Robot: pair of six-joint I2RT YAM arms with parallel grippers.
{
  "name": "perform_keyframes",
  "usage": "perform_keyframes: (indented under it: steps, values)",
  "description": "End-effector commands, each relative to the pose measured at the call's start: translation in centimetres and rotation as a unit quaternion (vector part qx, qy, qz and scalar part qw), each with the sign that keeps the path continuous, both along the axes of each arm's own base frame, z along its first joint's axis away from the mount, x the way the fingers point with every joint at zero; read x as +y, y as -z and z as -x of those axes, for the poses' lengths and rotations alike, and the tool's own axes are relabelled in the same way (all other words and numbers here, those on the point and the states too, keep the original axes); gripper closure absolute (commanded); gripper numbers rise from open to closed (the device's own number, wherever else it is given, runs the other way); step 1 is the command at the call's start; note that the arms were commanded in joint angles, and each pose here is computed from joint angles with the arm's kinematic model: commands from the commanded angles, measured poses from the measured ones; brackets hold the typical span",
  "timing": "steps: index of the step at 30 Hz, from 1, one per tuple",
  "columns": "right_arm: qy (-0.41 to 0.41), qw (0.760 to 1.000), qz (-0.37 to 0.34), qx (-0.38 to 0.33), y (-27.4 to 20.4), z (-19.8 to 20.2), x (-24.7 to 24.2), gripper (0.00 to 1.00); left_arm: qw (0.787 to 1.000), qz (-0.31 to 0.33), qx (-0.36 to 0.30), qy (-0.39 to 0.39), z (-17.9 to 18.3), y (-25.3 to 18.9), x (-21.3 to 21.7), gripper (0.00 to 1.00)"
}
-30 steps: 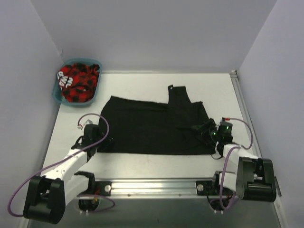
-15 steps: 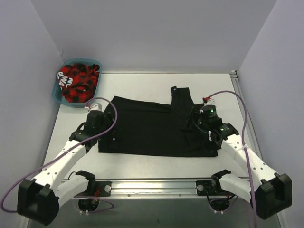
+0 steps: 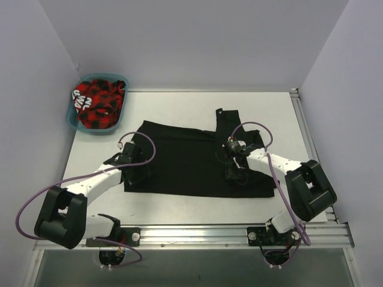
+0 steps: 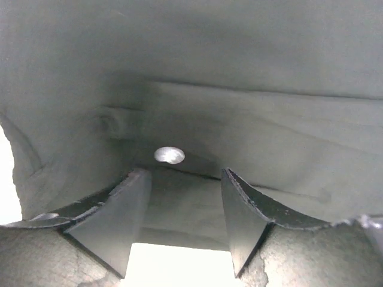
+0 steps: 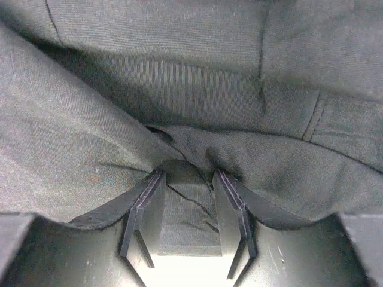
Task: Fold and stack the long sleeve shirts
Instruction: Fold the shirt
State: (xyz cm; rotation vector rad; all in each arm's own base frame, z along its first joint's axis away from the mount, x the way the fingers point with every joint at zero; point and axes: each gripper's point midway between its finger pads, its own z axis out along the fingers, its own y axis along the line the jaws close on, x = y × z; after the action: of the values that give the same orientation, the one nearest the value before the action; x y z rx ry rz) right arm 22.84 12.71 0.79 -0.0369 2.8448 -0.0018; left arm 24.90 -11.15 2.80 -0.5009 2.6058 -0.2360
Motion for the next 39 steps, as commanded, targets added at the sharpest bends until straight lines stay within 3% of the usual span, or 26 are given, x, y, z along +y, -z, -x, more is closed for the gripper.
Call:
perform_keyframes:
  steps: [1, 5, 10, 17, 19, 22, 30, 39]
  values:
    - [-0.014, 0.996, 0.041, 0.072, 0.9, 3.8, -1.9, 0.61, 0.997, 0.034, 0.05, -0.048, 2.5, 2.4, 1.0, 0.36]
    - [-0.017, 0.991, 0.032, 0.127, 0.8, 7.9, -1.9, 0.59, 0.993, 0.065, 0.078, -0.067, 5.8, 2.9, 1.3, 0.36]
    - [-0.014, 0.99, 0.004, 0.142, 0.1, 11.1, -1.2, 0.54, 0.988, 0.116, 0.074, -0.074, 8.9, 0.5, 0.8, 0.35]
    - [-0.004, 0.999, -0.032, -0.029, -7.0, 6.8, -1.5, 0.39, 0.99, 0.123, -0.044, -0.06, 6.2, -7.2, 1.0, 0.21]
    - [0.043, 0.996, -0.015, -0.075, -8.6, 5.0, -3.5, 0.37, 0.992, 0.106, -0.068, -0.03, 4.8, -9.2, 0.7, 0.18]
    - [0.127, 0.989, -0.015, -0.068, -8.0, 4.4, -6.2, 0.38, 0.993, 0.07, -0.091, 0.002, 3.0, -10.2, 0.3, 0.17]
    - [0.283, 0.95, -0.124, -0.054, -4.5, 4.3, -6.4, 0.38, 0.994, 0.031, -0.09, 0.05, -0.7, -7.9, -1.8, 0.17]
    - [0.335, 0.921, -0.182, -0.076, -2.3, 2.8, -5.1, 0.42, 0.998, -0.004, -0.036, 0.042, 0.1, -2.3, -0.9, 0.17]
